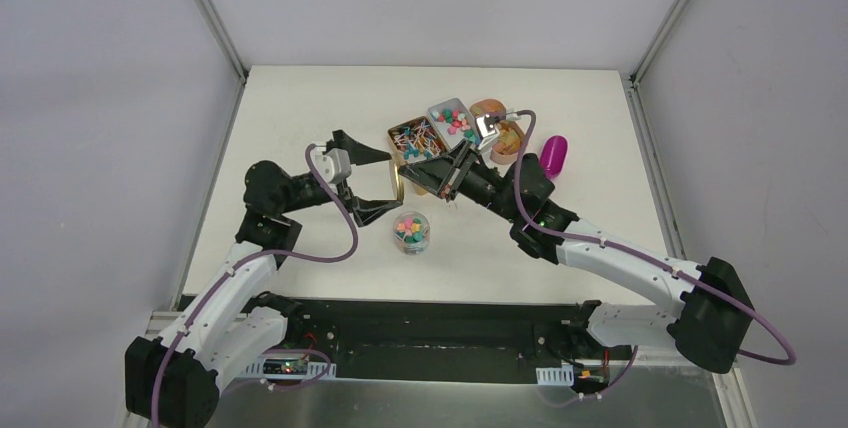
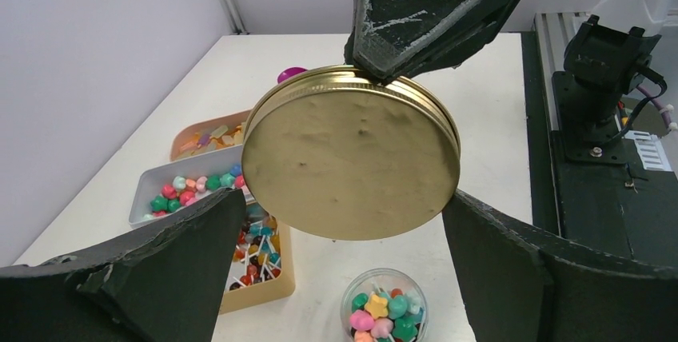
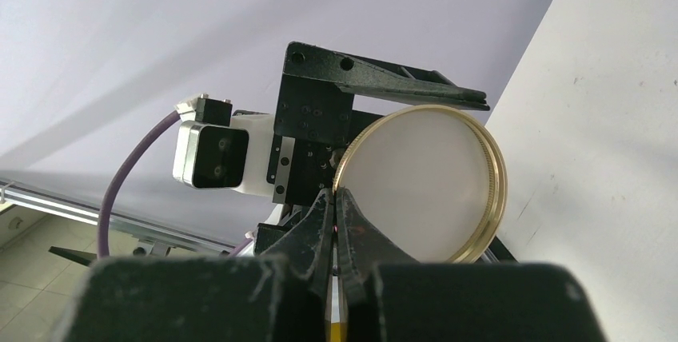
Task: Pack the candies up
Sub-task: Close the bottle lid on the packing bottle.
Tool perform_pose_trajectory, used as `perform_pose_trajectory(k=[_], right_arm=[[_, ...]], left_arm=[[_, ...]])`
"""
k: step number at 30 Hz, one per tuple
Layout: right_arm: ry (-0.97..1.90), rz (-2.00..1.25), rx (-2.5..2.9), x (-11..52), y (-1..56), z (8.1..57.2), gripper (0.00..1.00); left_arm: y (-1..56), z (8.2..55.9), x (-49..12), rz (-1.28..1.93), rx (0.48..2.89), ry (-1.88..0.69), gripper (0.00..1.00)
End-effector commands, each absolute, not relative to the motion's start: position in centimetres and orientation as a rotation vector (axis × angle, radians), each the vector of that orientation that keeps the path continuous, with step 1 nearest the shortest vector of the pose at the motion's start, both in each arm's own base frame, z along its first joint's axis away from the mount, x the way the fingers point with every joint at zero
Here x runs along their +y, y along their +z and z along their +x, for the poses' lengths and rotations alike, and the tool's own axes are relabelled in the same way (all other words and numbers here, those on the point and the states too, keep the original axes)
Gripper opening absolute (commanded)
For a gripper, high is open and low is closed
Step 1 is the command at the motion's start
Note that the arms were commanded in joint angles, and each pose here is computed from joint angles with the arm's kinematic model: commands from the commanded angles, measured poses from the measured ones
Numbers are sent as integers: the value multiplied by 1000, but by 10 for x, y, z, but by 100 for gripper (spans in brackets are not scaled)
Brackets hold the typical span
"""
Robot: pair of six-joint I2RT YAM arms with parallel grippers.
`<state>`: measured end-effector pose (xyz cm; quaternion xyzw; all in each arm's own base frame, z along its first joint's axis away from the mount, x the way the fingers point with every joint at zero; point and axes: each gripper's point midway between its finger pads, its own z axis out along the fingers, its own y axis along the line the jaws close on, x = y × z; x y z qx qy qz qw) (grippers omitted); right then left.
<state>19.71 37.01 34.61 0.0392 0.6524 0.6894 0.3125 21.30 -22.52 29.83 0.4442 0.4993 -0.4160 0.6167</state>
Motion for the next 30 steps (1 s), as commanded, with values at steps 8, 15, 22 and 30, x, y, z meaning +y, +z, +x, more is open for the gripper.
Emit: perform_pose_trajectory(k=[8, 15, 22, 30], right_arm=[[1863, 91, 1642, 365, 363, 190, 0], [1828, 116, 1659, 360, 354, 193, 11], [1737, 135, 1665, 347, 351, 200, 33], [1491, 148, 1693, 315, 339, 211, 77]], left_arm=[[313, 206, -228, 1060, 1066, -948, 87], [310, 210, -226, 1058, 1101, -928, 81], [296, 218, -222, 1061, 1199, -889, 81], [273, 229, -213, 1093, 1385, -820, 80]])
